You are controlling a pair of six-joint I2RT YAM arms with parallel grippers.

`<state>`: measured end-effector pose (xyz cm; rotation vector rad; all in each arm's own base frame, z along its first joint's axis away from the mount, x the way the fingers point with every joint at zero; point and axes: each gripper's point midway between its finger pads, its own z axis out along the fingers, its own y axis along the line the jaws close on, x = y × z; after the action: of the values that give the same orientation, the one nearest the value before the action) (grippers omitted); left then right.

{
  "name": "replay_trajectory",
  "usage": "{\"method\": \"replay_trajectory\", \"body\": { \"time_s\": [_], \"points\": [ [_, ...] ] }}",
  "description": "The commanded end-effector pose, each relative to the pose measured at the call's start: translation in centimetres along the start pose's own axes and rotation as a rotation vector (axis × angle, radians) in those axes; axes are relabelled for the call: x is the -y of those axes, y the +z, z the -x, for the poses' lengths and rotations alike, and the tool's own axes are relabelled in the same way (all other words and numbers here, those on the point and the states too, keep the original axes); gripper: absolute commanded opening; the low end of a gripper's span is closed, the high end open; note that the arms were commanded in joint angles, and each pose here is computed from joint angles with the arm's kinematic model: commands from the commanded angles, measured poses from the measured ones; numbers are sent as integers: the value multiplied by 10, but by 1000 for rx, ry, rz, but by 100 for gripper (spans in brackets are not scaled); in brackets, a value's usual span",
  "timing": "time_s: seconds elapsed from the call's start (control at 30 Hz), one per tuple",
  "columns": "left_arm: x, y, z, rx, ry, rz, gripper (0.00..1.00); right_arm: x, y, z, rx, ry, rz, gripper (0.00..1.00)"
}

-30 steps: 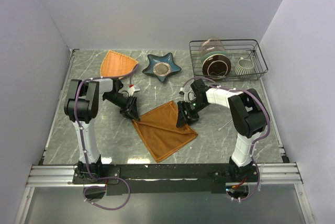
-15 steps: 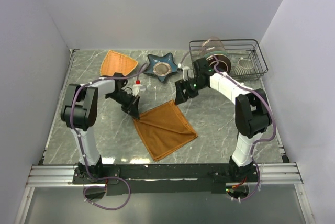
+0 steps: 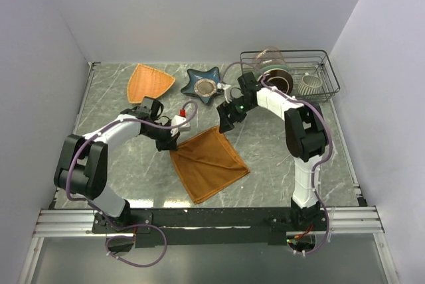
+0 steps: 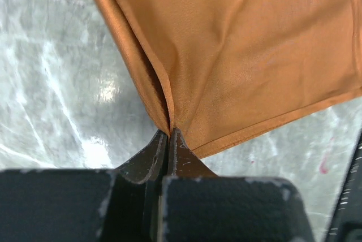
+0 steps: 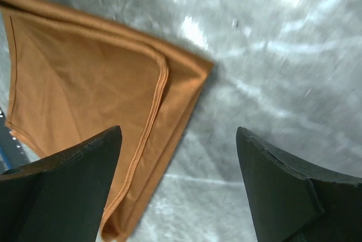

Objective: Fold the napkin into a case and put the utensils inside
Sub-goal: Pick up the upper triangle-folded napkin from the center of the board.

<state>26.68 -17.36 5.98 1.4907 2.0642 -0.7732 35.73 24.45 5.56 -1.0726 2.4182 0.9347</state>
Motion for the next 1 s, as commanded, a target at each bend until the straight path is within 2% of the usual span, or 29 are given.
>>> {"method": "replay_trajectory", "body": {
  "time_s": [0.0,0.13,0.4,0.67,0.77,0.97],
  "points": [
    [-6,1,16,39,263,25,1,-6,-8,41,68,-164,32,91],
    [-7,3,18,41,314,9,1,-9,-1,48,47,-197,51,93],
    [-1,4,19,43,441,-17,1,-21,14,55,-53,-382,109,92],
    [2,1,24,58,494,-24,1,-31,28,47,-161,-524,138,89],
    [4,0,25,65,521,-28,1,-25,34,44,-211,-574,93,88],
    [7,-3,29,82,565,-25,1,-19,44,39,-282,-604,95,83]
  ]
}}
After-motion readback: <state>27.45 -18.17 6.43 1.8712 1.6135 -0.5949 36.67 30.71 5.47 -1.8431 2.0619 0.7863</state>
